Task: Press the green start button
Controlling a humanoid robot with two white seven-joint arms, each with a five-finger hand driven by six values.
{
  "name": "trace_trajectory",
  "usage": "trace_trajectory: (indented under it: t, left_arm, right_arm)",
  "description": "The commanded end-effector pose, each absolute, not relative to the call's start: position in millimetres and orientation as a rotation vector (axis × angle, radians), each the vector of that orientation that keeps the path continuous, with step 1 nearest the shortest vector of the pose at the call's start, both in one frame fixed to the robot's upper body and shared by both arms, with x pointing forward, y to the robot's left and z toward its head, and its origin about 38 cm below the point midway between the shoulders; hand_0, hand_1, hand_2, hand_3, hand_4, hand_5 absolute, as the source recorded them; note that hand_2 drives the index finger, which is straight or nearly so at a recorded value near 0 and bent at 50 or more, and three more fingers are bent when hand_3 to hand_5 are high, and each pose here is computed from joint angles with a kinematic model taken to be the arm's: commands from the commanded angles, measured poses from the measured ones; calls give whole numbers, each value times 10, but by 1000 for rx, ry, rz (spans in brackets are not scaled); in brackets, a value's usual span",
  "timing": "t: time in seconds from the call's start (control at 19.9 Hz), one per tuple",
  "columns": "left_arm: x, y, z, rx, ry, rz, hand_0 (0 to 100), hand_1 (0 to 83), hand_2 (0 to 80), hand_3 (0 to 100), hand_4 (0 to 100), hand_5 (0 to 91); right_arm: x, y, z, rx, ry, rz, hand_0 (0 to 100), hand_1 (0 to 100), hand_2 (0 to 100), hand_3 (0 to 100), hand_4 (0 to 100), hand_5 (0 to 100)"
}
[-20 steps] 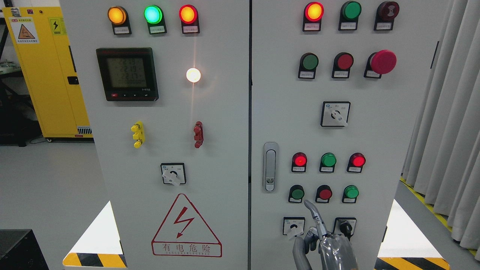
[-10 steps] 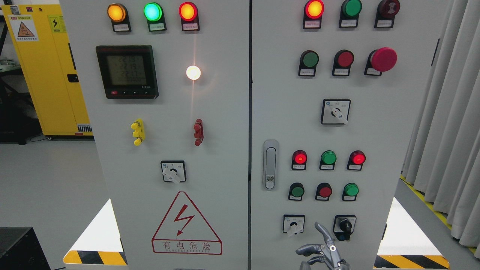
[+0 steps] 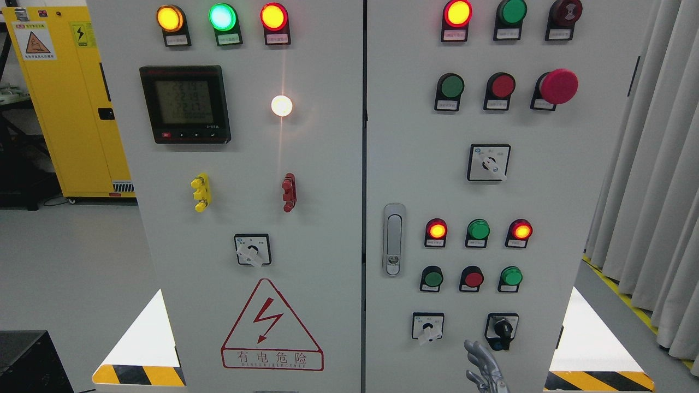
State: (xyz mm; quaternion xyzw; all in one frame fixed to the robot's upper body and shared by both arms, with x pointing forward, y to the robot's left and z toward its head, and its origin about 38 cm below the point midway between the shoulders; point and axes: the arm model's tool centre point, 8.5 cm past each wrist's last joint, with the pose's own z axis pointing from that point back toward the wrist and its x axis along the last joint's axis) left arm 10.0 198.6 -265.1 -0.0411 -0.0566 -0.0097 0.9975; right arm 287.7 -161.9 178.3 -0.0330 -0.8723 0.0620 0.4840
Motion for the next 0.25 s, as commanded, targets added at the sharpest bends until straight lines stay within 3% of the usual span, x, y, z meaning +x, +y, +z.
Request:
trace_trajectory:
  t: [0.0, 0.2]
  left_arm:
    - [99, 1986, -2651, -83, -113, -19, 120, 556, 0, 0, 0, 0]
    - [99, 1987, -2651, -81, -113, -19, 120, 556, 0, 0, 0, 0]
  right_arm:
    - [2834, -1581, 1861, -46, -2145, 141, 652, 647, 0, 0, 0, 0]
    - [2846, -1573, 1851, -43, -2139, 144, 624, 647, 0, 0, 0, 0]
